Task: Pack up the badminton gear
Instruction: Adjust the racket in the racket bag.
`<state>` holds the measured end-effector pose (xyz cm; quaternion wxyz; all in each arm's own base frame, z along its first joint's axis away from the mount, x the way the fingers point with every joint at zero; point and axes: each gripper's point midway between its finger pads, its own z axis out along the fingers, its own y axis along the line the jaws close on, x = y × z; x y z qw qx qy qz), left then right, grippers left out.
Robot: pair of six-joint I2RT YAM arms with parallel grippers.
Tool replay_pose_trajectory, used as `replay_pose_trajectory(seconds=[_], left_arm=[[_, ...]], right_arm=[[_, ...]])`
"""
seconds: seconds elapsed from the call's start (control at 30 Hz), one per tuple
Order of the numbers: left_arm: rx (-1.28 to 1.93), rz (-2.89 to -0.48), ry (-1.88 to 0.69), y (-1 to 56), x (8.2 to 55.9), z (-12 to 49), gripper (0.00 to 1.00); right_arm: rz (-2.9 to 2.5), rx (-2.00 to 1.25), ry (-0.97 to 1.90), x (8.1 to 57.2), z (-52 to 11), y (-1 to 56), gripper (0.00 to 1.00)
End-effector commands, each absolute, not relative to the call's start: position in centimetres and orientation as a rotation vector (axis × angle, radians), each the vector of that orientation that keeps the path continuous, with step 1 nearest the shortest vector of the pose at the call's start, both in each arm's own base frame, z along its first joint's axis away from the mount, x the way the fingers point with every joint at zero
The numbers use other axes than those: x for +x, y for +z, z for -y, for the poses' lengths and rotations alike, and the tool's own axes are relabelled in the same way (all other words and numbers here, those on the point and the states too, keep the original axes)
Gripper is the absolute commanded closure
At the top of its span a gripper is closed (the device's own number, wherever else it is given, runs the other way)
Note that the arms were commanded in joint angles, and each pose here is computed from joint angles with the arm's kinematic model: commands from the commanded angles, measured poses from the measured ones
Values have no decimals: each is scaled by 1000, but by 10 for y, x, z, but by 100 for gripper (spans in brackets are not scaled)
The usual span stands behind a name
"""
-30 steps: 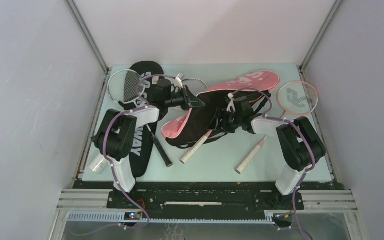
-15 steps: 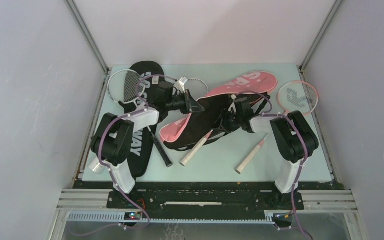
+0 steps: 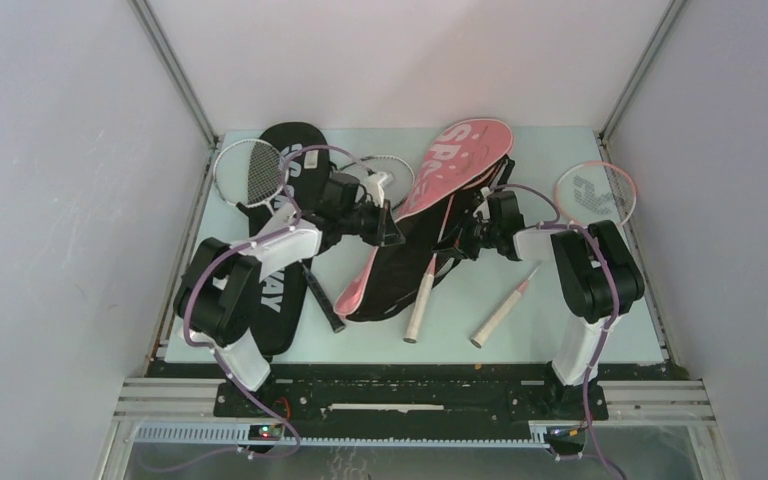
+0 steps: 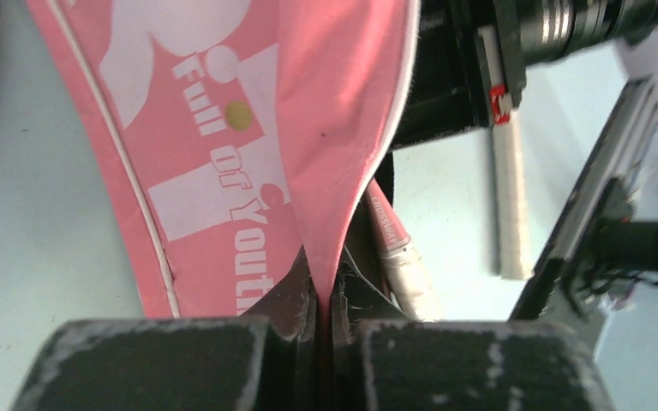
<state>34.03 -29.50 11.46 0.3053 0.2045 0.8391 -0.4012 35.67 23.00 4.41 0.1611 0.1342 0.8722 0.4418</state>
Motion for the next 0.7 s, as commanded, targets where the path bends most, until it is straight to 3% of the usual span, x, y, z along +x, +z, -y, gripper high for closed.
replay_pose_trajectory(seconds=[0.0,0.67], left_arm=[[877,-2181,-979,121,298,308,100],[1049,-2228,-970,87,246,376,99]], right_arm=[[-2293,368,1376,387,-231,100,100],[-2270,487,1534,393,-239,102,100]])
